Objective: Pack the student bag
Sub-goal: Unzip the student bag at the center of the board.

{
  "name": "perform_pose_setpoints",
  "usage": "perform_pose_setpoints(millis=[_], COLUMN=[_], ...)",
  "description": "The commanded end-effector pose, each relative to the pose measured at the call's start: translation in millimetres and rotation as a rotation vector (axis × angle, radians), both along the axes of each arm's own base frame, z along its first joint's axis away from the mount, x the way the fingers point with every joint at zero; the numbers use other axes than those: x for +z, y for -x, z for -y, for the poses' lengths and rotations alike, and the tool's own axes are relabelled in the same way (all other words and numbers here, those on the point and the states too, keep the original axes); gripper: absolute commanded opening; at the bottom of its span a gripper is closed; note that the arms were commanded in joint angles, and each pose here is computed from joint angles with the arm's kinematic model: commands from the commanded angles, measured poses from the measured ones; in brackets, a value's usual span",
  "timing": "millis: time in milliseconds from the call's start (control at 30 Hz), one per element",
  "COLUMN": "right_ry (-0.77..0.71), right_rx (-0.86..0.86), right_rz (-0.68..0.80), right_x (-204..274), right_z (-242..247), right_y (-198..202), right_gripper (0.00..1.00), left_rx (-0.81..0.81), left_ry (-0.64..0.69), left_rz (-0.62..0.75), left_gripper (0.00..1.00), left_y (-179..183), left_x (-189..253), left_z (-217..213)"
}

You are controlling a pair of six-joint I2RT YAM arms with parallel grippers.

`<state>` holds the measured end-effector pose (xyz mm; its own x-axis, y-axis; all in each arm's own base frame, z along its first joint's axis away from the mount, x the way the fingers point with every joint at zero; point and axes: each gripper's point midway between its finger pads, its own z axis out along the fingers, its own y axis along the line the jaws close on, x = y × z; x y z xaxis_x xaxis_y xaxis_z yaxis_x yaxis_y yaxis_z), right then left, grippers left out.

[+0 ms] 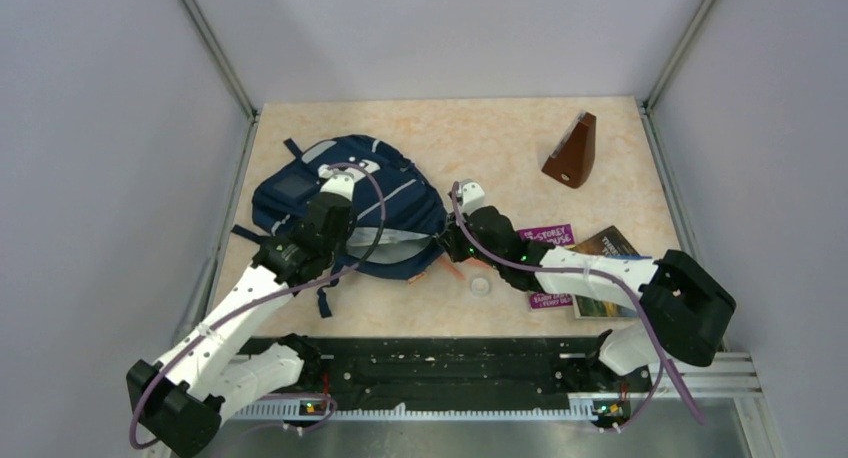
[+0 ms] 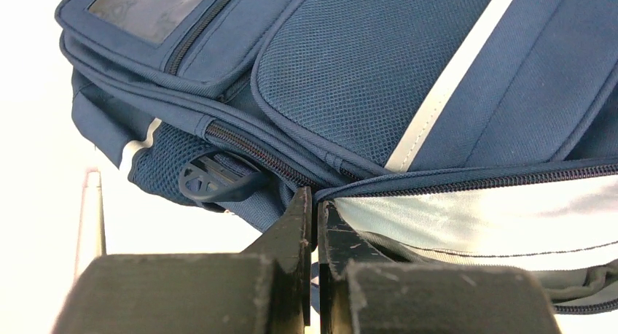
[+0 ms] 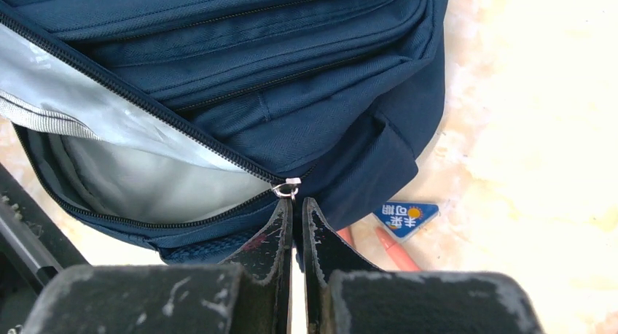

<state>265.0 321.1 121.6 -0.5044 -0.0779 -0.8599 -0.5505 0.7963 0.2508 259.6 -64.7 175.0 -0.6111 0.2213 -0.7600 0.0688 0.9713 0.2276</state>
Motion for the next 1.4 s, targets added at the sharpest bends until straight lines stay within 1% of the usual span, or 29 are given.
perform_pose_setpoints(millis=[0, 67, 100, 133, 200, 233, 267, 300, 367, 400, 433, 500, 567, 667, 767, 967, 1133, 1300, 1367], right_ry=[0.046, 0.02, 0.004, -0.012, -0.044, -0.058, -0.068, -0.078, -0.094, -0.098, -0.103, -0.111, -0.117, -0.135, -0.151, -0.156, -0.159, -0.167, -0.169], right_rx=[-0.06, -0.022, 0.005, 0.032, 0.078, 0.101, 0.118, 0.134, 0.161, 0.169, 0.176, 0.184, 0.186, 0.185, 0.182, 0.177, 0.174, 0.178, 0.181], right_rz=[-0.015, -0.009, -0.003, 0.003, 0.012, 0.016, 0.019, 0.022, 0.019, 0.02, 0.019, 0.02, 0.021, 0.03, 0.038, 0.046, 0.052, 0.053, 0.052], right_x=[-10.7, -4.4, -0.1, 4.1, 12.1, 16.1, 19.3, 22.7, 26.6, 28.2, 29.4, 32.0, 33.6, 38.3, 42.0, 45.2, 46.0, 46.7, 47.0], right_z=[20.0, 12.7, 8.5, 4.6, -2.1, -5.1, -7.5, -9.8, -13.5, -14.6, -15.6, -16.8, -16.6, -15.0, -13.0, -9.7, -7.9, -8.2, -8.9], right_y=[-9.2, -6.9, -4.8, -2.3, 2.6, 5.2, 7.1, 8.8, 12.6, 13.5, 14.4, 15.6, 16.7, 18.3, 20.2, 21.7, 22.4, 23.5, 24.0], right_gripper=[0.0, 0.0, 0.0, 0.0, 0.0, 0.0, 0.0, 0.0, 0.0, 0.0, 0.0, 0.0, 0.0, 0.0, 0.0, 0.0, 0.0, 0.0, 0.0], left_rx=[0.184, 0.124, 0.081, 0.007, -0.131, -0.192, -0.248, -0.316, -0.46, -0.545, -0.611, -0.703, -0.75, -0.742, -0.692, -0.722, -0.699, -0.664, -0.635], left_ry=[-0.019, 0.004, 0.022, 0.046, 0.108, 0.142, 0.168, 0.195, 0.248, 0.279, 0.308, 0.36, 0.387, 0.399, 0.423, 0.488, 0.478, 0.452, 0.428], left_rz=[0.154, 0.143, 0.136, 0.126, 0.114, 0.115, 0.121, 0.126, 0.149, 0.15, 0.148, 0.136, 0.084, -0.012, -0.094, -0.199, -0.238, -0.268, -0.282], left_gripper=[0.0, 0.0, 0.04, 0.12, 0.32, 0.39, 0.44, 0.57, 0.74, 0.82, 0.84, 0.85, 0.85, 0.83, 0.8, 0.8, 0.8, 0.71, 0.66], left_y=[-10.5, -12.0, -12.9, -13.3, -12.0, -10.5, -8.3, -4.8, 3.8, 10.4, 15.7, 21.9, 23.6, 17.0, 9.1, 11.2, 8.9, 5.2, 2.4], left_x=[33.0, 32.7, 33.1, 33.9, 38.1, 41.5, 45.3, 49.2, 59.0, 61.6, 63.1, 62.4, 52.5, 32.3, 14.5, -5.0, -18.9, -30.6, -37.2], left_z=[-39.0, -28.7, -21.2, -9.4, 16.0, 28.2, 39.2, 51.7, 77.1, 91.8, 103.9, 123.7, 137.8, 150.4, 158.2, 177.5, 177.5, 174.0, 170.1])
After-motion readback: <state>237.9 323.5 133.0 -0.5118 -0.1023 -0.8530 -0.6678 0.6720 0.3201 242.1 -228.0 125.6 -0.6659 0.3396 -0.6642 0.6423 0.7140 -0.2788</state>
